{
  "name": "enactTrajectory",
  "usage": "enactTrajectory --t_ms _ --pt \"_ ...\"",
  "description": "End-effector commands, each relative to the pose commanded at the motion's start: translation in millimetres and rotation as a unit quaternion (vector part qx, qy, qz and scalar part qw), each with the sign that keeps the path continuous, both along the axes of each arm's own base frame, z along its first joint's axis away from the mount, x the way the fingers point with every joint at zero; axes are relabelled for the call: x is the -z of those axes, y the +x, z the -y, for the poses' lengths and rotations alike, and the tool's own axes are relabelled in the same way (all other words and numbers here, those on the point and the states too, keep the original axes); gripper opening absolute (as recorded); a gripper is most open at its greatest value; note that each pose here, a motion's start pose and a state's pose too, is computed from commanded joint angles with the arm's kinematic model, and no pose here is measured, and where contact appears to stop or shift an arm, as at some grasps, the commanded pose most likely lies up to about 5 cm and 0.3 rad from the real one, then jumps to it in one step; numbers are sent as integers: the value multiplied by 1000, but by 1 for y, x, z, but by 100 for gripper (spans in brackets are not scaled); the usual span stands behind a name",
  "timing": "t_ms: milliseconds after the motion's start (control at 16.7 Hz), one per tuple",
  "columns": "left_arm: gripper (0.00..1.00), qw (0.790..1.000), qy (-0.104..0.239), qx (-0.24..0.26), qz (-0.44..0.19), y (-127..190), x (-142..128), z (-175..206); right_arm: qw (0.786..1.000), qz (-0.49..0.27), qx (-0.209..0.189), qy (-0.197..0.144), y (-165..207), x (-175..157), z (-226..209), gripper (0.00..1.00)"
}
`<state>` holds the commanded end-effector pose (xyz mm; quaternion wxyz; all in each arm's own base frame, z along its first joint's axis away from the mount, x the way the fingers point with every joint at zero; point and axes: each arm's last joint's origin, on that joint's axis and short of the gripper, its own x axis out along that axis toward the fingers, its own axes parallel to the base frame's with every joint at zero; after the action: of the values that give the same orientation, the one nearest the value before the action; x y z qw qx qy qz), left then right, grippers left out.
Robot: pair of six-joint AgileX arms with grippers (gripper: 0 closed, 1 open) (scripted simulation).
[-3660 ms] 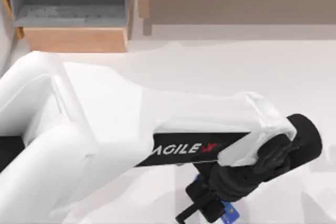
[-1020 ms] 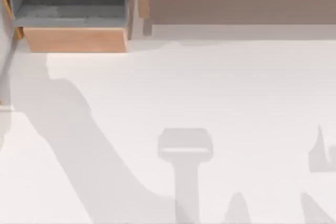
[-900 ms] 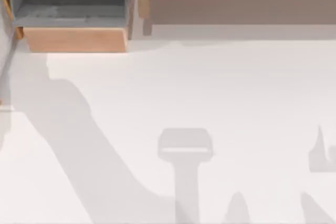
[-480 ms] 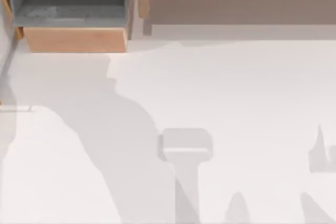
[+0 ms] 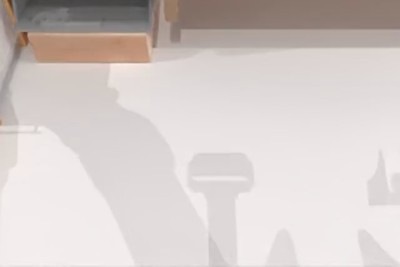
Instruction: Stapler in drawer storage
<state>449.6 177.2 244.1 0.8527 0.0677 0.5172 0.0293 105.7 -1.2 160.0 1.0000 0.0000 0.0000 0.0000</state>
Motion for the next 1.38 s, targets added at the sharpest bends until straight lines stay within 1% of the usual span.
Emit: enactTrajectory --t_ms 180,300,360,600,1380 --pt "0 995 -53 -1 -90 6 67 4 1000 0 0 0 0 0 0 100" --pt "0 989 -73 -10 -132 2 94 3 1000 0 0 0 0 0 0 100" --pt "0 987 -77 -11 -139 0 98 2 1000 0 0 0 0 0 0 100" --pt "0 987 -77 -11 -139 0 98 2 1000 0 0 0 0 0 0 100" --pt "98 987 -77 -11 -139 0 98 2 1000 0 0 0 0 0 0 100"
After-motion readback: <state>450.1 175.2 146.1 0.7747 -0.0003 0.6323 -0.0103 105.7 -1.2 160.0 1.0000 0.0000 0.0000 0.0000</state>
